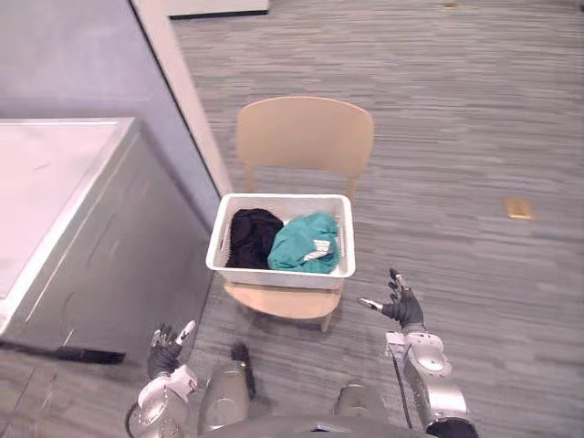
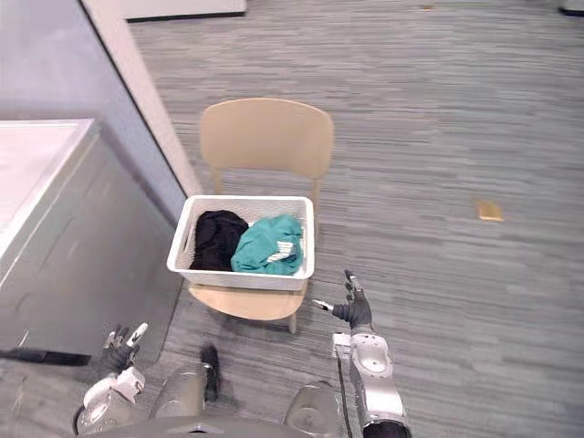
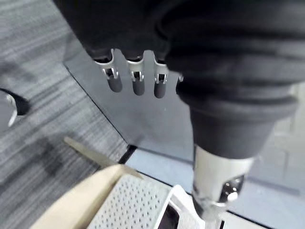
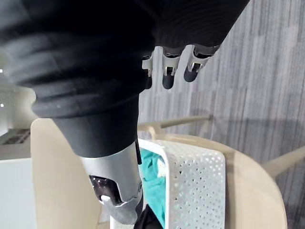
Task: Pick up the laundry basket with both hands and put the clothes into the washing machine.
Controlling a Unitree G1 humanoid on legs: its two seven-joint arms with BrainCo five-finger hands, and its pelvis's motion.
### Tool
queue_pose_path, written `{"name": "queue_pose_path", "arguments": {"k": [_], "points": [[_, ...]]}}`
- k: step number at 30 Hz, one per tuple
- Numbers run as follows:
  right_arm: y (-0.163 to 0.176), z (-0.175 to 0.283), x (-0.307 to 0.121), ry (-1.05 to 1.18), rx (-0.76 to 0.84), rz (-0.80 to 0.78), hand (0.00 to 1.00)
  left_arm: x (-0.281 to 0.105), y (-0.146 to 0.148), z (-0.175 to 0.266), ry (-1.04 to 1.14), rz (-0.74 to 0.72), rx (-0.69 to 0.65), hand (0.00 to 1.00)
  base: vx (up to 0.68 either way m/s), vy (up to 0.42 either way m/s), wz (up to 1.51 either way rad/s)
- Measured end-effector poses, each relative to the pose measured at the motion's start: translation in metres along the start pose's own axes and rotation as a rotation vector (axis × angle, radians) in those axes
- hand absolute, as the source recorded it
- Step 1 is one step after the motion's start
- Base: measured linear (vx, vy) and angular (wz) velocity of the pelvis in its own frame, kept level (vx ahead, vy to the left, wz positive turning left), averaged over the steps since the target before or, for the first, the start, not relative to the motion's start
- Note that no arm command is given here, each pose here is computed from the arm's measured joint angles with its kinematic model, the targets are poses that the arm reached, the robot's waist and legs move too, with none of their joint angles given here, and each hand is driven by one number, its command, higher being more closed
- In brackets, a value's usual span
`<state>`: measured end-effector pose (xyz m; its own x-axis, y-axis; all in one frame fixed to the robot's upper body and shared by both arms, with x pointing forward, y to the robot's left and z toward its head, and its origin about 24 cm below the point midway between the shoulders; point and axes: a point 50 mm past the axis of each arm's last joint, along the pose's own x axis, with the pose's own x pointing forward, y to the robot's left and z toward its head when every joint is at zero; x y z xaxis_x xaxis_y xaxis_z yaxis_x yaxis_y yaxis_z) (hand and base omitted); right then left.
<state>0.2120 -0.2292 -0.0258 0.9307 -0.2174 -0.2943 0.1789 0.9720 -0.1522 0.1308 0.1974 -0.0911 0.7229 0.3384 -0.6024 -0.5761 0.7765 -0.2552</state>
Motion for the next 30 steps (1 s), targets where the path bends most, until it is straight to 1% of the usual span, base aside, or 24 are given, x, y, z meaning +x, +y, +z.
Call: {"name": "queue_pose_path", "arguments": {"k": [2,4,8,10,11,12,15,19,21,25,26,28,30], "points": [[0.003,-0.009,-0.001,0.036,0.003,0.001,0.0,0.005,-0.003,0.009,-0.027,-0.03,0.012,0.0,-0.24,-0.103,1.35],[0.004,-0.016,-0.003,0.063,0.011,-0.008,0.0,0.004,-0.01,0.0,0.011,-0.06,0.03,0.0,-0.27,-0.061,0.89],[-0.001,-0.027,-0.011,0.101,0.028,-0.052,0.0,0.007,-0.036,0.001,0.009,-0.156,0.072,0.0,-0.27,0.084,0.74],[0.001,-0.035,-0.011,0.144,0.037,-0.059,0.0,0.009,-0.043,0.006,-0.007,-0.187,0.101,0.0,-0.36,0.216,0.3],[0.004,-0.041,-0.013,0.173,0.047,-0.057,0.0,0.008,-0.041,0.005,-0.002,-0.189,0.113,0.0,-0.44,0.31,-0.04],[0.016,-0.05,-0.017,0.216,0.084,-0.042,0.0,0.009,-0.035,0.007,-0.002,-0.191,0.162,0.0,-0.45,0.305,-0.26],[0.032,-0.054,-0.022,0.236,0.127,-0.013,0.0,0.007,-0.017,0.008,0.001,-0.162,0.226,0.0,-0.38,0.237,-0.35],[0.042,-0.049,-0.018,0.218,0.123,0.026,0.0,0.009,-0.014,0.013,-0.018,-0.177,0.297,0.0,-0.27,0.089,-0.15],[0.051,-0.056,-0.022,0.253,0.121,0.06,0.0,0.009,-0.008,0.014,-0.019,-0.169,0.327,0.0,-0.12,-0.01,0.33],[0.057,-0.058,-0.025,0.26,0.123,0.102,0.0,0.008,-0.014,0.013,-0.021,-0.195,0.352,0.0,-0.11,-0.098,0.57],[0.059,-0.061,-0.029,0.272,0.128,0.108,0.0,0.009,-0.016,0.015,-0.023,-0.206,0.376,0.0,-0.05,-0.235,0.62],[0.054,-0.062,-0.029,0.272,0.118,0.101,0.0,0.008,-0.021,0.011,-0.011,-0.224,0.397,0.0,-0.04,-0.214,0.48],[0.047,-0.056,-0.021,0.245,0.099,0.087,0.0,0.008,-0.037,0.004,0.004,-0.28,0.395,0.0,0.01,-0.12,0.2]]}}
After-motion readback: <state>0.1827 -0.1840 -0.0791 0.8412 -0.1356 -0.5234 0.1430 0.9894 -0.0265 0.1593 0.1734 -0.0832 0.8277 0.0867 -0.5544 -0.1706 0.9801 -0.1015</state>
